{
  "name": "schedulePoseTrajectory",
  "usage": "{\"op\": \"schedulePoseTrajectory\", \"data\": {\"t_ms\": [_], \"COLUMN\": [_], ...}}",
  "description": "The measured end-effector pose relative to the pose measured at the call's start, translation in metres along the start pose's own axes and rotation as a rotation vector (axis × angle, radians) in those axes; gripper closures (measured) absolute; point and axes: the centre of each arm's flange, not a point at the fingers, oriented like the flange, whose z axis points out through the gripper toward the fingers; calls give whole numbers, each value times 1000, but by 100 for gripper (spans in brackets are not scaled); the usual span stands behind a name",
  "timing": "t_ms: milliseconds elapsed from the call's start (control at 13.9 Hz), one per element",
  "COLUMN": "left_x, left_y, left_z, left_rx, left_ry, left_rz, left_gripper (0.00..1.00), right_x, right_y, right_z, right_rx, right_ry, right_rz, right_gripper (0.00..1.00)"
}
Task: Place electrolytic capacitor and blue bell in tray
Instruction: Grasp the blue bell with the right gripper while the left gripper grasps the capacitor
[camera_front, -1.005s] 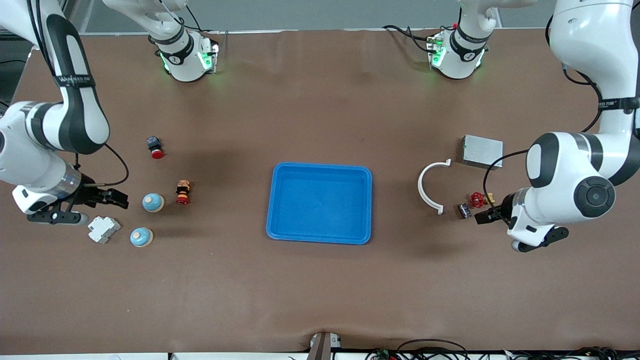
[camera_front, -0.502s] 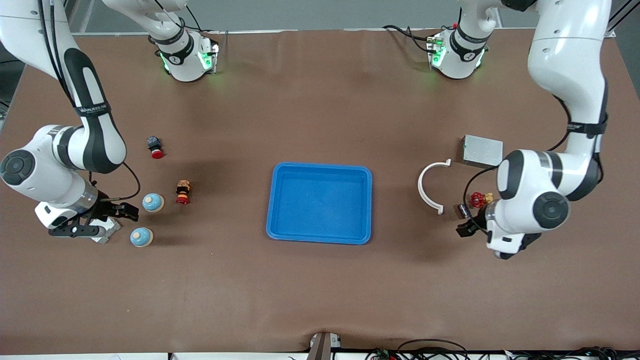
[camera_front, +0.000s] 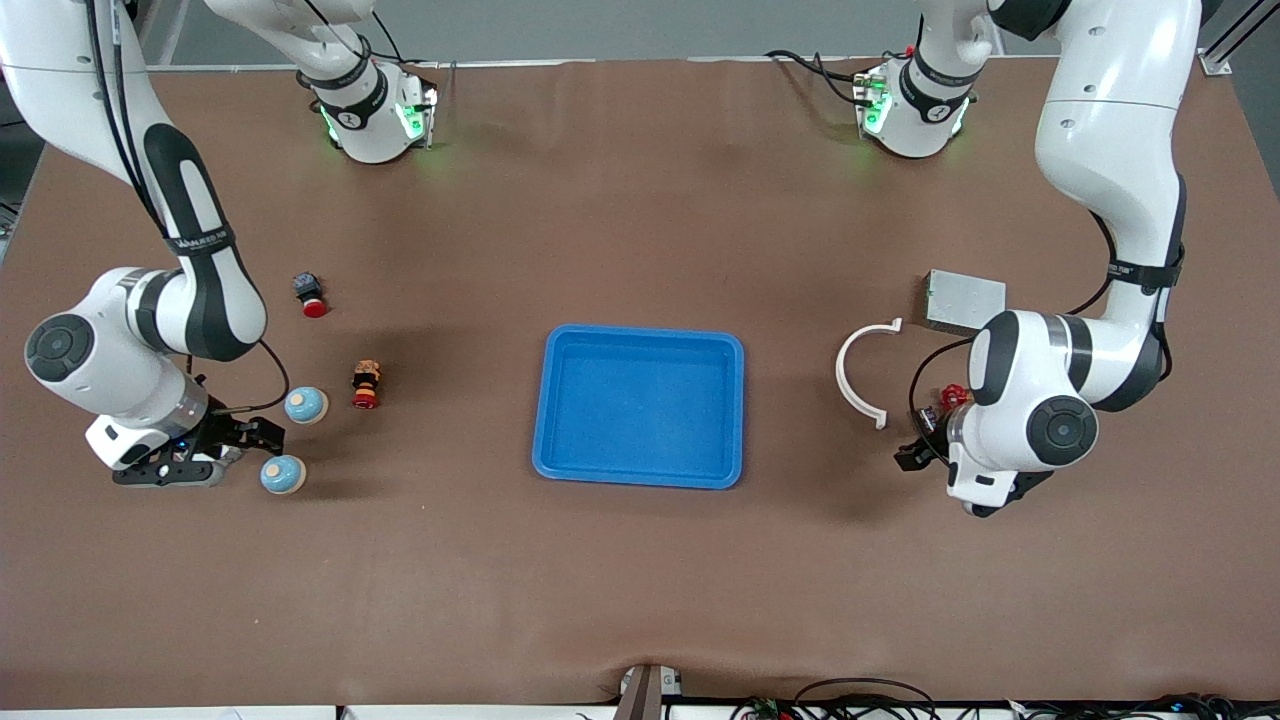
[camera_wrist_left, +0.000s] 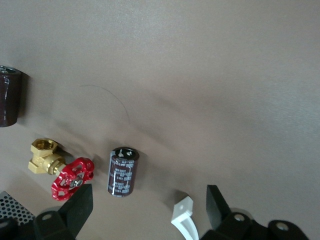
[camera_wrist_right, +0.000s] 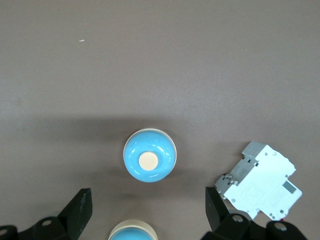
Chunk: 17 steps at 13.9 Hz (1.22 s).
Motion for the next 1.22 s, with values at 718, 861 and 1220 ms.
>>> {"op": "schedulePoseTrajectory", "data": {"t_ms": [718,861,1220], "left_x": [4,4,2], "left_y": [-3,-3,-1], "left_z": [41,44,54], "left_rx": [56,58,67], "left_ry": [-31,-35,-45], "left_rz": [9,9,14], "left_gripper": [0,0,0], "right_x": [10,14,20], "right_y": [-4,-7,-7], "right_z": [48,56,70], "right_rx": [48,48,50], "right_ry": [-33,-36,-52], "right_rz": [42,16,-16], "right_gripper": [0,0,0]}}
